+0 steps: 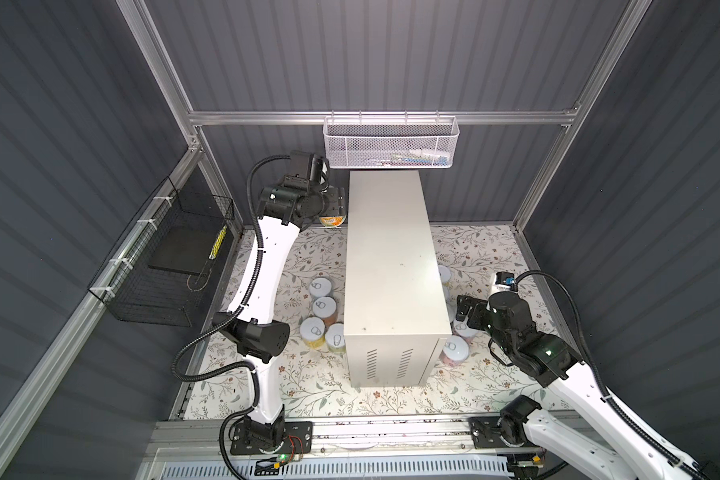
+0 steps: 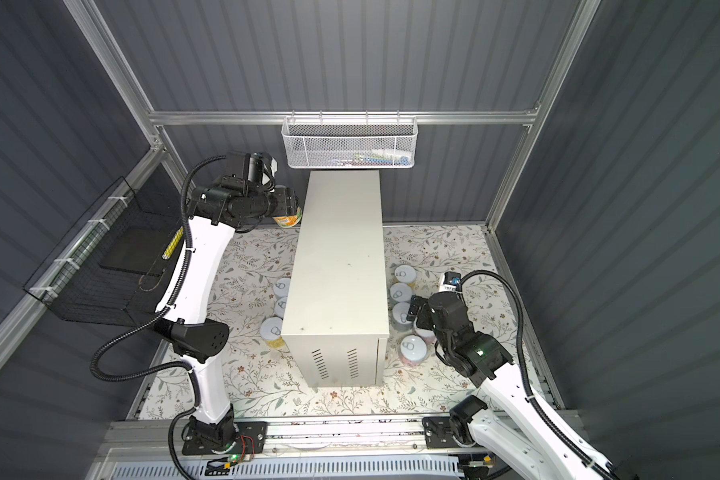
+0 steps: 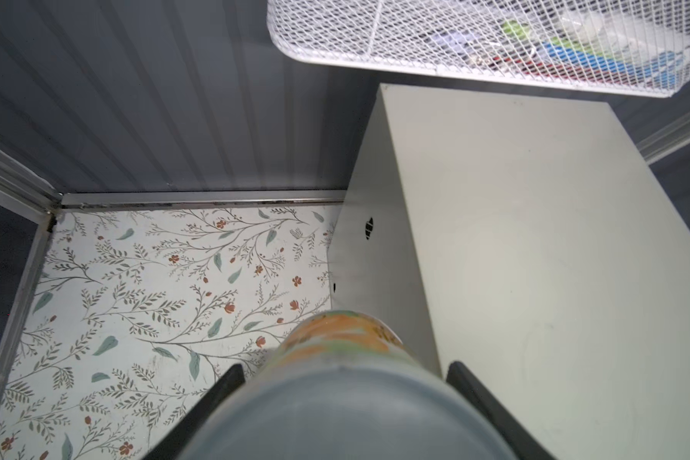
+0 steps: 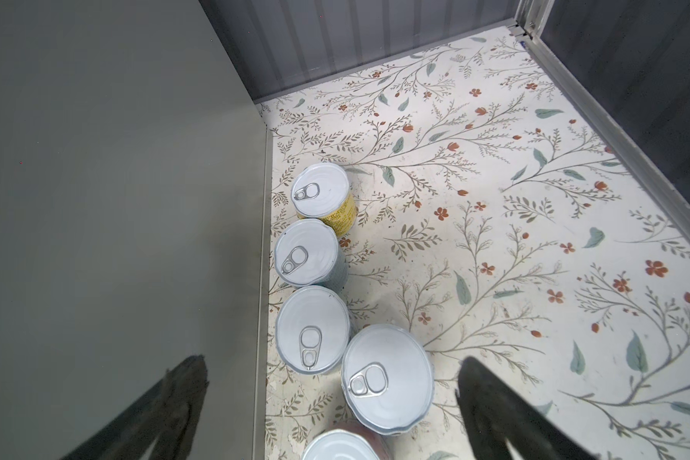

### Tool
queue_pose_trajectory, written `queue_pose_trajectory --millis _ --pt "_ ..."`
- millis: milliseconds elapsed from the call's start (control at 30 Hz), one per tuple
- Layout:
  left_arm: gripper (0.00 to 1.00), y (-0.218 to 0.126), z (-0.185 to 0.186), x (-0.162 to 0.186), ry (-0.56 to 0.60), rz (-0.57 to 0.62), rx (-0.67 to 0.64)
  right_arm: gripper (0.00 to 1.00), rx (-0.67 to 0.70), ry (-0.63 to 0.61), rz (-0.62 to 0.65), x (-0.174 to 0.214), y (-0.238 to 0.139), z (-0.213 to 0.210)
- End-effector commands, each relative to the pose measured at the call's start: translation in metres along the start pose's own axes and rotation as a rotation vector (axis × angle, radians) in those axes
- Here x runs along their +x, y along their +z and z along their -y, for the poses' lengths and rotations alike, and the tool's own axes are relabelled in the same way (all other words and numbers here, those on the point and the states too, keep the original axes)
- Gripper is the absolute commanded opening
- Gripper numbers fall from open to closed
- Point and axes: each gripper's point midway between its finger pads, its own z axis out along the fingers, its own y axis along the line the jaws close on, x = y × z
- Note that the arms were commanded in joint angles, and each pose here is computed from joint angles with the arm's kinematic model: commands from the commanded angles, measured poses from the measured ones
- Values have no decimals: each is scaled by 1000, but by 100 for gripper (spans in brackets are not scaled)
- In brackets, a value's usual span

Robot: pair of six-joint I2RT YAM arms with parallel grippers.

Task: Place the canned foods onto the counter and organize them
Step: 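Lift the tall can with the left gripper up toward the cabinet top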

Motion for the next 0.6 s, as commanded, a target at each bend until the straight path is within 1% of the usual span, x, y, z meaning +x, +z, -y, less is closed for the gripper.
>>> queue_pose_trajectory --millis 0,233,367,433,567 --pt "0 -61 23 -38 38 176 115 99 6 -22 -17 3 1 2" --pt "0 -97 28 -46 103 226 135 99 -1 -19 -17 -2 -2 -1" --pt "0 -113 29 -38 144 212 146 99 3 -18 -14 -6 -5 0" --pt "0 -121 33 -32 158 199 175 99 3 -16 -13 -7 -7 0" --pt "0 -138 58 -17 210 180 267 99 -6 0 -18 -7 -10 -1"
